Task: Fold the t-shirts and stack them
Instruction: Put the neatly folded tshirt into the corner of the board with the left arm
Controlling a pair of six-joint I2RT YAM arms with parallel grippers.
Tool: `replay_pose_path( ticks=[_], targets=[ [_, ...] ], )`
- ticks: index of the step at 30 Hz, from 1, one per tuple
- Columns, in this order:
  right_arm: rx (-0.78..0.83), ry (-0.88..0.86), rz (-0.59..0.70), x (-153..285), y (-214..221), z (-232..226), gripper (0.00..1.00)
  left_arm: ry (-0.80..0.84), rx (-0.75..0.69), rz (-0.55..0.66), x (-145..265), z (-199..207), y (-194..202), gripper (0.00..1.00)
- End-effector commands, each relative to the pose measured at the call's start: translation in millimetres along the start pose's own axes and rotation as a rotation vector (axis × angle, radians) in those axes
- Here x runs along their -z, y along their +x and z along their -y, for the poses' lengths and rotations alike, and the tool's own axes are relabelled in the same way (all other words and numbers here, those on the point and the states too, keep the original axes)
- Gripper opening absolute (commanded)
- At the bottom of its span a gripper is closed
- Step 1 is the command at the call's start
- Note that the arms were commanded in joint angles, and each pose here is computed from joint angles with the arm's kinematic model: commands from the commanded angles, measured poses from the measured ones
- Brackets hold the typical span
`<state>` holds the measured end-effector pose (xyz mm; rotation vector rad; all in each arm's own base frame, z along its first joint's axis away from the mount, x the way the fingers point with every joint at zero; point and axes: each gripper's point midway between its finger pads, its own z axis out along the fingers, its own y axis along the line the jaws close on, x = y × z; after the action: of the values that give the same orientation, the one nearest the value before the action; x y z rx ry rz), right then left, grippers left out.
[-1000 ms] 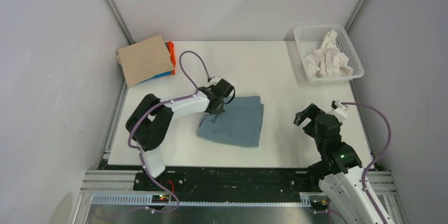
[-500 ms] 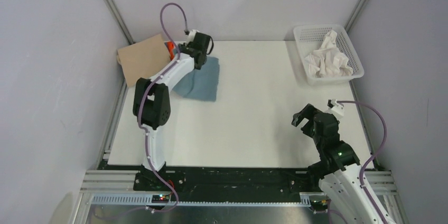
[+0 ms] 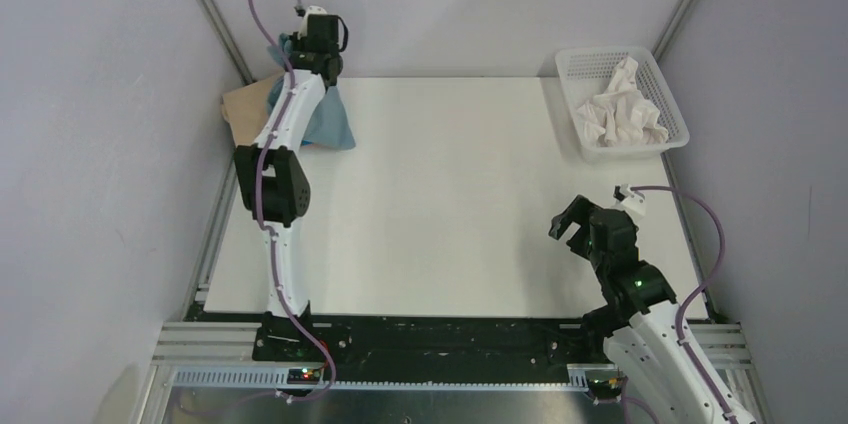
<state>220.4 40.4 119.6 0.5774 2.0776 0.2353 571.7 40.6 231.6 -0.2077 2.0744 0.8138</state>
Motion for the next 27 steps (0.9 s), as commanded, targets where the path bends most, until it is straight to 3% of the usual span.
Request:
replay_pose_path(
  ticks=[1, 18, 27],
  targets=[
    [0.013, -0.004, 0.013, -4.2, -2.8, -1.7, 0.99, -0.013, 0.064, 0.119, 19.9, -44.0, -53.0, 0.00],
    [0.017, 0.026, 0.023, -6.6, -4.3, 3.1, 0.99, 0.087, 0.270, 0.280, 69.6, -93.4, -114.1, 0.00],
    [0.017, 0.024, 0.027, -5.9, -5.0, 3.0, 0.99, 0.063, 0.282, 0.240, 45.4, -95.2, -101.0, 0.00]
  ],
)
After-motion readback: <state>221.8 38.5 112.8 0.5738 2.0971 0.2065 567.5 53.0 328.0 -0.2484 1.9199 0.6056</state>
